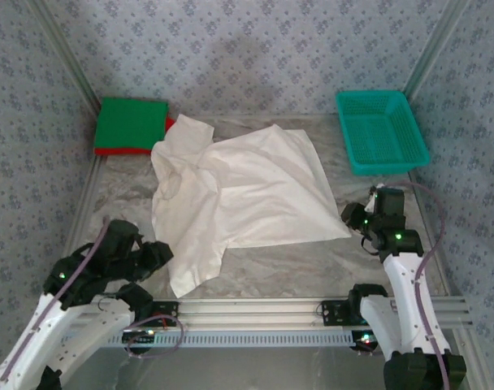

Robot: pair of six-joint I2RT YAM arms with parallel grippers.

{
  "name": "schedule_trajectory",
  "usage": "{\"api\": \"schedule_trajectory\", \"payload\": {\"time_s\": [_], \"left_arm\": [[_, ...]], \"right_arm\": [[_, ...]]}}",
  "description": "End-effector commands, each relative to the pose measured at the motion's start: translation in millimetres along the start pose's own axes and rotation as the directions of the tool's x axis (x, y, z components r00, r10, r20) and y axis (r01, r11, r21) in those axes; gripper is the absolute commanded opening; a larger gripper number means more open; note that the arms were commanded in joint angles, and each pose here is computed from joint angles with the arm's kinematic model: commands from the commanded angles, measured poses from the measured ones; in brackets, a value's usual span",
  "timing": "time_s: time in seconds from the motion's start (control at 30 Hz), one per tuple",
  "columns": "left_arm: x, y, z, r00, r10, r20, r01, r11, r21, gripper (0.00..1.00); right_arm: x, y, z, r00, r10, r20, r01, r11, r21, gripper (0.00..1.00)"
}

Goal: Fold and stack the t-shirts

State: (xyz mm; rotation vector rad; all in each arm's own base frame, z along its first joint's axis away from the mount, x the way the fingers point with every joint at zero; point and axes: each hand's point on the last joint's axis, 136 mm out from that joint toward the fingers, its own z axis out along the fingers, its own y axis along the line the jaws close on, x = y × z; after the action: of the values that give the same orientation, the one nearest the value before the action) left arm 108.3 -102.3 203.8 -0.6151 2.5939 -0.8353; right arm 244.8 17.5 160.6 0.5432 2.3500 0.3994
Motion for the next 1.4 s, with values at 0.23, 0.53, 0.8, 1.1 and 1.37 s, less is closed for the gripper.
{"api": "schedule_trajectory", "payload": {"time_s": [0.23, 0.53, 0.8, 1.1, 1.37], "left_arm": [[-100.1, -30.6, 80.8, 0.977, 0.168, 0.133, -0.153, 0.981, -0.120, 0.25], [-210.1, -25.6, 158.9, 0.941, 0.218, 0.258, -0.173, 0.967, -0.186, 0.19], [-207.7, 16.9, 240.9, 0.985, 0.126, 0.121, -0.102, 0.977, -0.186, 0.14], [-168.1, 63.5, 249.7, 0.997, 0.049, 0.051, -0.036, 0.972, -0.231, 0.14], [-134.4, 84.0, 221.8, 0.998, 0.066, 0.000, -0.064, 0.958, -0.278, 0.13]], "right_arm": [[-56.6, 52.9, 2.8, 0.978, -0.180, 0.108, 0.187, 0.981, -0.053, 0.30], [-48.2, 121.4, 135.6, 0.924, -0.358, -0.133, 0.350, 0.933, -0.081, 0.00], [-39.1, 139.8, 236.5, 0.932, -0.284, -0.225, 0.270, 0.958, -0.091, 0.00], [28.2, 73.3, 221.0, 0.938, -0.101, -0.331, 0.125, 0.991, 0.052, 0.00], [96.4, 19.3, 143.3, 0.944, 0.032, -0.328, 0.023, 0.986, 0.163, 0.00]]}}
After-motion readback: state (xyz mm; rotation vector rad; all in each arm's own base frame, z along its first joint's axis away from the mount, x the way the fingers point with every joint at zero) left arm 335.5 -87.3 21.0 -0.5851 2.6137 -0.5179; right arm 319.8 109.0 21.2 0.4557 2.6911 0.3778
